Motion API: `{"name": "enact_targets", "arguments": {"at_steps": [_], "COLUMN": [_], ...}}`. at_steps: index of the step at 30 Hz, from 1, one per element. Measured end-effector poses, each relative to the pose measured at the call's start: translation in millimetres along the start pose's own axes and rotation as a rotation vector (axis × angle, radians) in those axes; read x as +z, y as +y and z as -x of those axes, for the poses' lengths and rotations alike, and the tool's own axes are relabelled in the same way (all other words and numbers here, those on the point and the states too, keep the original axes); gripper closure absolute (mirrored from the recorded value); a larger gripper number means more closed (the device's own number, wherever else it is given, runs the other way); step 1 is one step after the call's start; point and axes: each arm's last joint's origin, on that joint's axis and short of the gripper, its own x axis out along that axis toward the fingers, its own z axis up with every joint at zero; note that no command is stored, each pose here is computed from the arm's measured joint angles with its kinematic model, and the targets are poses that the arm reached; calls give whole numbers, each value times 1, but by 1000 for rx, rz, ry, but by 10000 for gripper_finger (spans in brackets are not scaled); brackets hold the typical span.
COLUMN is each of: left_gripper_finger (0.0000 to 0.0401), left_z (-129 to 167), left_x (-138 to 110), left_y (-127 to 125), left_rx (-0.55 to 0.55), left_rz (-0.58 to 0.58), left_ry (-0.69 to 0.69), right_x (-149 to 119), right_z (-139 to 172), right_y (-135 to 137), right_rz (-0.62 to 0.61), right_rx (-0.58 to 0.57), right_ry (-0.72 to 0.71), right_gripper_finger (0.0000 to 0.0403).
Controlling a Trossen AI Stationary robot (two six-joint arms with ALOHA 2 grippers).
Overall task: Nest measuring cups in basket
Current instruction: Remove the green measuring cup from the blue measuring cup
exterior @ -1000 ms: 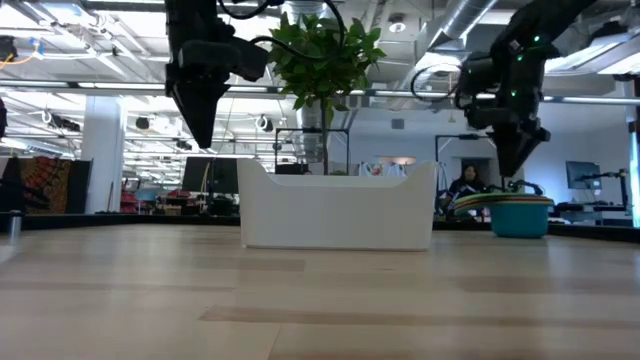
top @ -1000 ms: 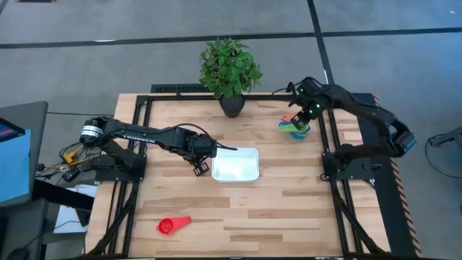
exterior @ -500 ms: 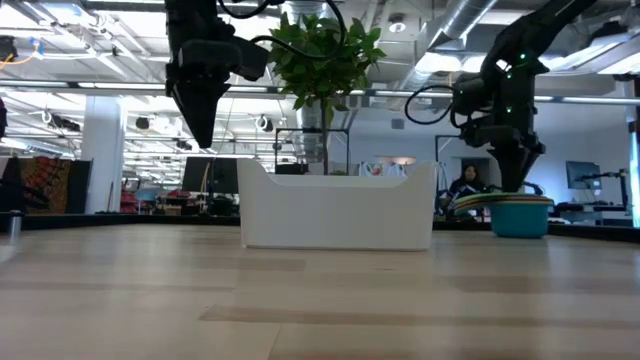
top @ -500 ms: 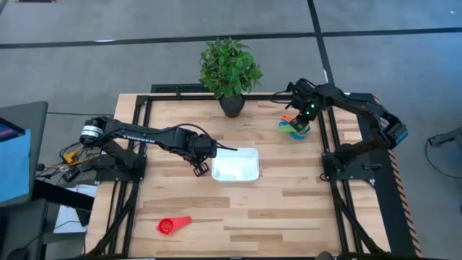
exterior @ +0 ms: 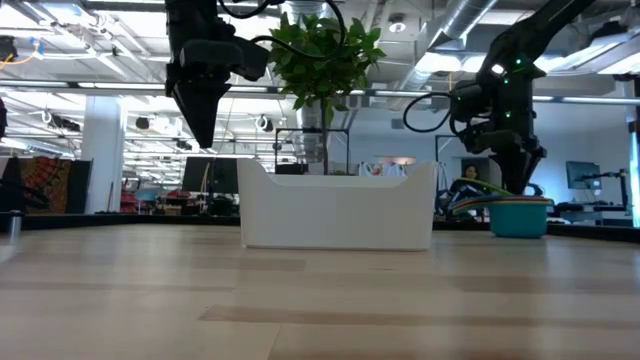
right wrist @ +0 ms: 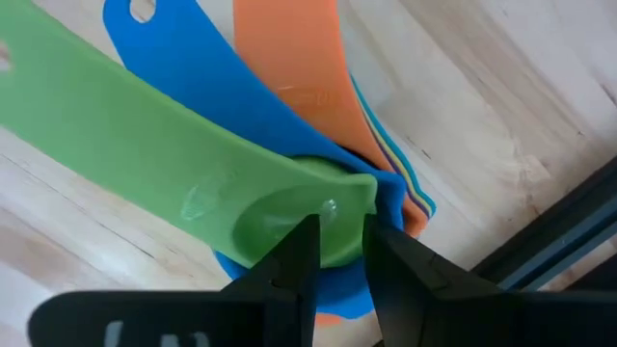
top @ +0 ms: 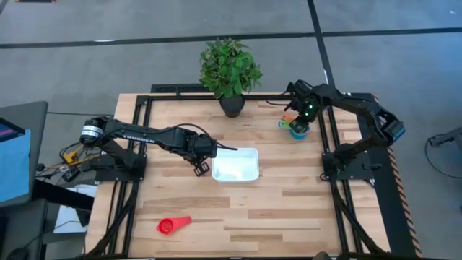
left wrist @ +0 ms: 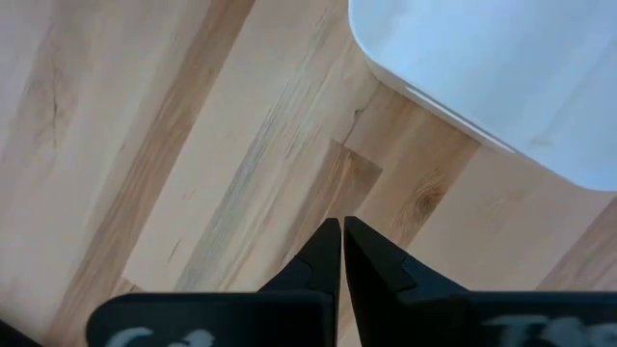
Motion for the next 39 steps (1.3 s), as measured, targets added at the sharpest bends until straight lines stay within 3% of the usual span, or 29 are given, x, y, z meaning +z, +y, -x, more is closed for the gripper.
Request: {"name": "enact_targets", "arguments": {"at_steps": [9,16,20,23,30,36,39], "left_gripper_finger": [395,395,395,395,395,395,395], "left_z": [0,0,0,-1,-2,-2,-2], "left_x": [0,0,0,1,4,3,3], "left_y": [0,0,0,2,6,6,6], "left_rx": [0,0,0,0,-1,-6,-6], "left_rz": [4,8,-3,-4,14,31,32], "left_ry": [0,0,0,2,8,10,10], "right_x": [-2,-11,-14,-14,-14,-4,2], "right_z": [3,22,32,37,45,44,36], "right_y": [0,1,5,13,40,54,56], "right_rz": [0,52,134,227,652,736,721], "right_rx": [0,-7,74,128,97,41,21], "right_ry": [-1,-93,-163,-214,-324,-399,-376], "right_gripper_finger": [297,290,271,239,118,25,7]}}
